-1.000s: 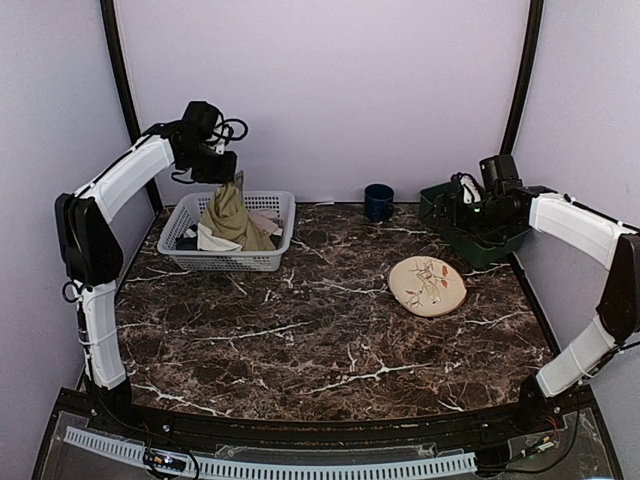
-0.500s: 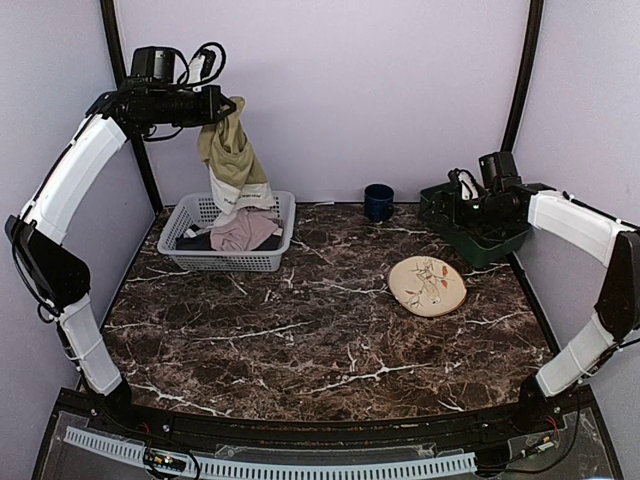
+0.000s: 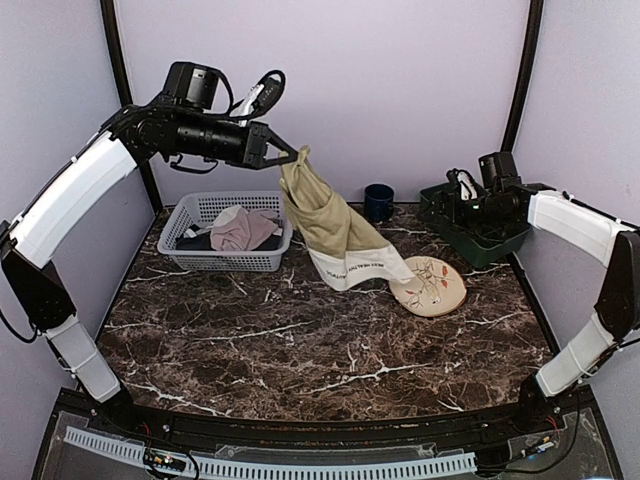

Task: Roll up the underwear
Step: Place the underwear at the center of the board, then move the underwear to the center of the board.

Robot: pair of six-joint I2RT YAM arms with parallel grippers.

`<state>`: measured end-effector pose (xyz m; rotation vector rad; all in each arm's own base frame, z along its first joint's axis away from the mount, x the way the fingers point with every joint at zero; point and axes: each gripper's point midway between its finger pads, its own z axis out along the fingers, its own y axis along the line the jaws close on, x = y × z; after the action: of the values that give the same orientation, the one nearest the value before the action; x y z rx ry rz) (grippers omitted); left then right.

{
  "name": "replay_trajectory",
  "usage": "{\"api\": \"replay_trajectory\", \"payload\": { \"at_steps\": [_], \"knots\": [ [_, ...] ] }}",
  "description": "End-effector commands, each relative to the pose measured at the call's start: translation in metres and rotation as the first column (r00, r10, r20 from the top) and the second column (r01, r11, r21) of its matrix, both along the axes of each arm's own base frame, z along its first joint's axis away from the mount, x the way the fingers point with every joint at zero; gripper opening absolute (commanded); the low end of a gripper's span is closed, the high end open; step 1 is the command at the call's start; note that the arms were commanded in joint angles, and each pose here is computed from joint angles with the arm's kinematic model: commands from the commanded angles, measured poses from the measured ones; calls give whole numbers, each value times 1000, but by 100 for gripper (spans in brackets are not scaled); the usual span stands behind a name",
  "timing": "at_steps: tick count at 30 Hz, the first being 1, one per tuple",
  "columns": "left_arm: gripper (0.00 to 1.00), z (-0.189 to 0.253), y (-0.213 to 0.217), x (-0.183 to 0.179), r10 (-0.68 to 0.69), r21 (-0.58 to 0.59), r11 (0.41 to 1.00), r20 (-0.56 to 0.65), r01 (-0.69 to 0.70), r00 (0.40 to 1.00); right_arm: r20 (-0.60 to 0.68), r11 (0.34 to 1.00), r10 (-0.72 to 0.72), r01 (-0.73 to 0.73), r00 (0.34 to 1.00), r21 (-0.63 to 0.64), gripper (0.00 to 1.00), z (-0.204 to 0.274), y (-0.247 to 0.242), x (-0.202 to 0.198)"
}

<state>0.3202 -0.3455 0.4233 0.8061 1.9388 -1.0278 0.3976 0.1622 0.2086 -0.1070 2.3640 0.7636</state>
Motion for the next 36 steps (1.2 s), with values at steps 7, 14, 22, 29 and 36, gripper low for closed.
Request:
{"api": "replay_trajectory", "payload": {
  "at_steps": [7, 14, 22, 29, 36],
  "knots": [
    [52, -99, -31, -32, -96, 437, 898, 72, 55, 993, -19, 998, 61, -61, 998, 9, 100, -13, 5, -13],
    [62, -134, -47, -58, -97, 413, 907, 7, 85, 995, -53, 990, 142, -141, 988, 22, 97, -21, 18, -22],
    [65, -214, 27, -57, 187, 284, 950, -202, -125, 961, -135, 942, 334, -337, 933, 4, 85, -51, 72, -62],
    [62, -287, 41, -76, 184, 448, 893, -259, -51, 948, -231, 877, 466, -481, 854, -12, 75, -91, 111, -124],
    [63, -298, -52, -95, -227, 502, 817, -173, 284, 958, -273, 922, 370, -387, 888, -9, 69, -103, 100, -134]
  ]
}}
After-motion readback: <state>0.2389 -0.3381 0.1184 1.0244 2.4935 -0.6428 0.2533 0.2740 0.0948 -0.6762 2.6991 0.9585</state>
